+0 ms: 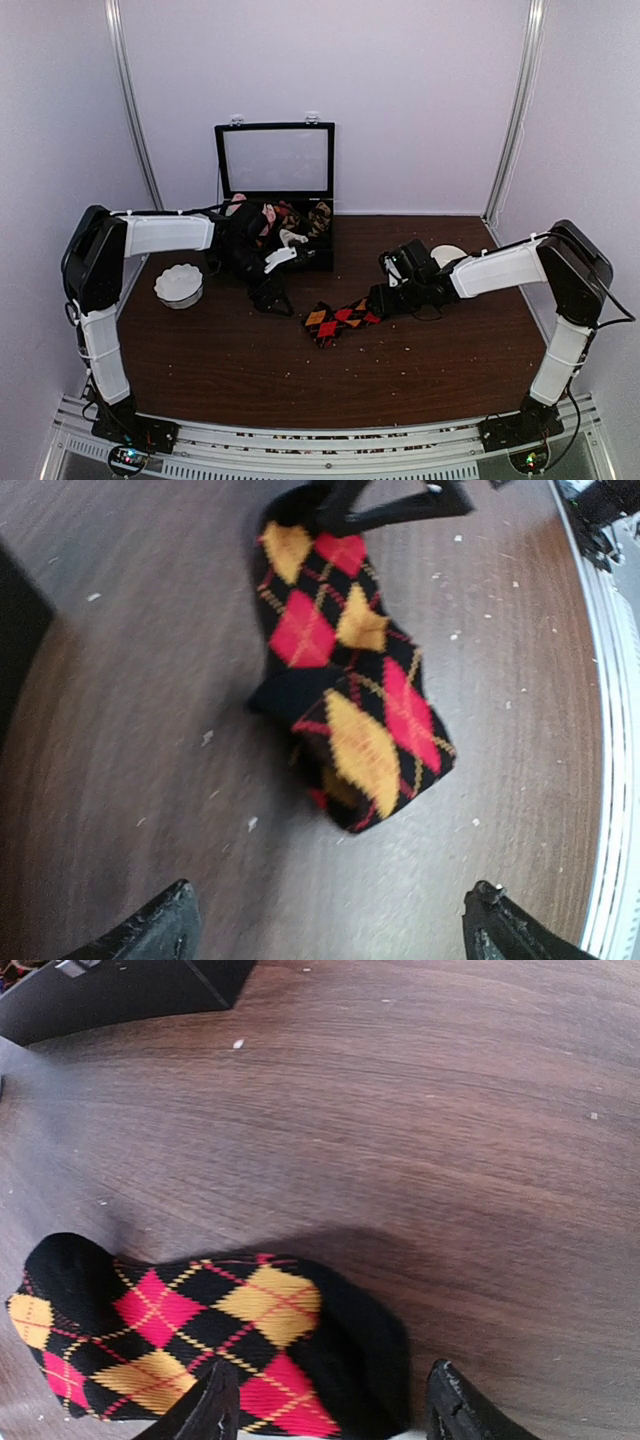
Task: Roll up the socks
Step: Pick up the sock from the center of the board.
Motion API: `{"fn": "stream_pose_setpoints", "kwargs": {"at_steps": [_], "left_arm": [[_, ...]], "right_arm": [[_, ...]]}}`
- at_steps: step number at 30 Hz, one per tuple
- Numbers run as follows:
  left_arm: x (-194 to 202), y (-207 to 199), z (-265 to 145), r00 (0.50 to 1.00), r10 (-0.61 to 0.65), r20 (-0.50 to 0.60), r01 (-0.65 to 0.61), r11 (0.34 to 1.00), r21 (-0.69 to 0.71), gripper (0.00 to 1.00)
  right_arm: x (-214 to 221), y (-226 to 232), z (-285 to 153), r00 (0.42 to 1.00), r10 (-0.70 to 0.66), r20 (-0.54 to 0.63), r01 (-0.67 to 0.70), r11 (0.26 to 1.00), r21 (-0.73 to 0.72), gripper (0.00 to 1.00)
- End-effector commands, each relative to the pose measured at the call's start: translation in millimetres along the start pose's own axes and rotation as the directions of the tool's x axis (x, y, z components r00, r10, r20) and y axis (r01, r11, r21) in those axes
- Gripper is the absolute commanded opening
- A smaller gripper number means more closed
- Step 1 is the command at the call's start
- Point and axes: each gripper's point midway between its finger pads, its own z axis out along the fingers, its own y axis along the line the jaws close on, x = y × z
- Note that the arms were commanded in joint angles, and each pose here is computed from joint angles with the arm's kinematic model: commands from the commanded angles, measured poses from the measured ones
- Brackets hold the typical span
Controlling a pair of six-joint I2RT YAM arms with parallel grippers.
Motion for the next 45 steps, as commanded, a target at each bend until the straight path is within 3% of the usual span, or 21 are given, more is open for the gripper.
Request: {"fn": "stream_pose_setpoints", "kwargs": {"at_steps": [1,4,9,14,18,22,27,34,45], "left_arm": [[-27.8,-17.5,15.5,0.992,0.103,0.069,-0.108,0.99,0.088,0.93],[-34.4,-18.6,24.2,0.992,0.106,0.063,-0.113,0.986,0.12,0.89],[-37.6,-21.2,34.1,0.993,0.102,0.06,-0.11,0.982,0.155,0.87],[-34.0,-27.0,43.3,0.994,0.094,0.051,-0.102,0.977,0.186,0.84],[-34.3,-32.4,45.0,0.995,0.073,0.063,-0.085,0.972,0.22,0.83],[-40.7,-38.5,34.6,0.995,0.06,0.084,-0.078,0.969,0.235,0.8],[-54.2,-35.4,-22.8,0.981,0.002,0.196,-0.046,0.974,0.222,0.79],[-38.0,-29.7,-91.0,0.957,-0.037,0.288,-0.01,0.987,0.161,0.79],[-9.9,-30.2,-124.8,0.945,-0.062,0.32,0.034,0.995,0.091,0.79]], "right_arm": [[0.7,-14.3,-8.7,0.999,-0.035,-0.007,0.036,0.999,0.025,0.64],[3.5,-17.7,-7.4,0.999,-0.045,-0.022,0.045,0.999,0.017,0.64],[5.1,-0.8,1.5,0.998,-0.057,-0.04,0.054,0.995,-0.084,0.52],[0.6,16.9,1.7,0.998,-0.05,-0.031,0.043,0.983,-0.178,0.18],[-13.6,33.1,-13.9,0.999,-0.049,0.001,0.048,0.969,-0.242,0.0],[-42.4,68.7,-51.0,0.99,-0.115,0.076,0.132,0.95,-0.283,0.0],[-56.0,114.4,-104.3,0.967,-0.204,0.154,0.244,0.917,-0.315,0.0],[-44.0,178.7,-162.9,0.926,-0.32,0.199,0.372,0.862,-0.344,0.0],[-15.7,241.9,-245.3,0.908,-0.313,0.278,0.412,0.784,-0.464,0.0]]}}
